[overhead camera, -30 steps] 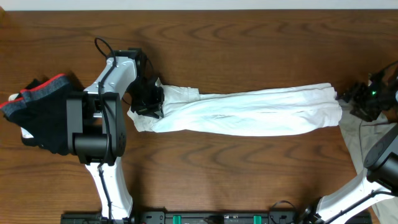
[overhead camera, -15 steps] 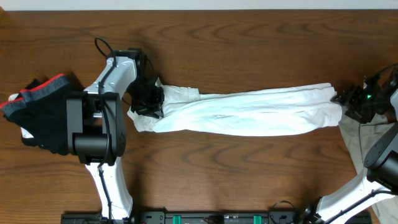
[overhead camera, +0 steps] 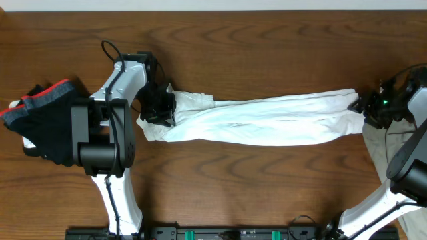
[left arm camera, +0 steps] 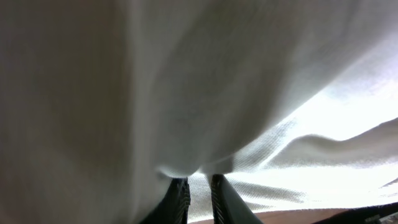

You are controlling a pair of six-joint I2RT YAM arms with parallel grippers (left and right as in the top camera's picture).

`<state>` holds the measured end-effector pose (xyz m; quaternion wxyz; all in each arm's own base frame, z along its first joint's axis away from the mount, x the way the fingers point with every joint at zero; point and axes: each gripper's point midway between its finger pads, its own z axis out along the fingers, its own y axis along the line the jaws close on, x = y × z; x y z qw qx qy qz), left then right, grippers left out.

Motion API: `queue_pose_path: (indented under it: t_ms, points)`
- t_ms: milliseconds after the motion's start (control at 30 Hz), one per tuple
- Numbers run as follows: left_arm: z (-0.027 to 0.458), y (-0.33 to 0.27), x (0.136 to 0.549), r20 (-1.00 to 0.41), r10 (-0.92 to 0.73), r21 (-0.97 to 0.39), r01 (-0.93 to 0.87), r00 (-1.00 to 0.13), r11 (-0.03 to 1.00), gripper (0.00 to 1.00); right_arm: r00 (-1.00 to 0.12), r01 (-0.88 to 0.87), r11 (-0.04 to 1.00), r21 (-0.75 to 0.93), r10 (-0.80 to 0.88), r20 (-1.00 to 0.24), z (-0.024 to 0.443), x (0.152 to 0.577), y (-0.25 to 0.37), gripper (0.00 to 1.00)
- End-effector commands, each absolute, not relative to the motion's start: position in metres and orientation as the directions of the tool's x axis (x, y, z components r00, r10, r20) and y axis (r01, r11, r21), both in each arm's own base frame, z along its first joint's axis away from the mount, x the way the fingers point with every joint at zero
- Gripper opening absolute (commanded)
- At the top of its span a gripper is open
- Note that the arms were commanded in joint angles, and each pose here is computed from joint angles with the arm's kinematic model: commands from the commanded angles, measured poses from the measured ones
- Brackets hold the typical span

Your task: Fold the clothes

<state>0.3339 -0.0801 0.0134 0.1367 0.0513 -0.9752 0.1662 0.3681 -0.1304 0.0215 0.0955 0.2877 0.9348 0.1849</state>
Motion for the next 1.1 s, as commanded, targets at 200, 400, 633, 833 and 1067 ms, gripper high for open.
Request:
queue_pose_path:
  t_ms: [200, 400, 633, 833, 1067]
  points:
    - [0.011, -0.078, 0.330, 0.295, -0.047, -0.302, -0.140, -0.954, 0.943, 0.16, -0.813, 0.511, 0.759, 0.405, 0.580, -0.061, 0.017, 0.370, -0.126, 0.12]
    - [0.011, -0.078, 0.330, 0.295, -0.047, -0.302, -0.140, -0.954, 0.943, 0.16, -0.813, 0.510, 0.759, 0.405, 0.579, -0.062, 0.017, 0.370, -0.126, 0.13]
    - [0.011, -0.078, 0.330, 0.295, -0.047, -0.302, -0.140, -0.954, 0.943, 0.16, -0.815, 0.515, 0.745, 0.424, 0.579, -0.029, 0.018, 0.365, -0.119, 0.11]
    - [0.011, -0.078, 0.330, 0.295, -0.047, -0.302, -0.140, -0.954, 0.943, 0.16, -0.815, 0.523, 0.738, 0.428, 0.579, -0.003, 0.019, 0.361, -0.115, 0.16]
    - [0.011, -0.078, 0.330, 0.295, -0.047, -0.302, -0.140, -0.954, 0.943, 0.16, -0.814, 0.532, 0.732, 0.425, 0.580, 0.019, 0.019, 0.356, -0.114, 0.19]
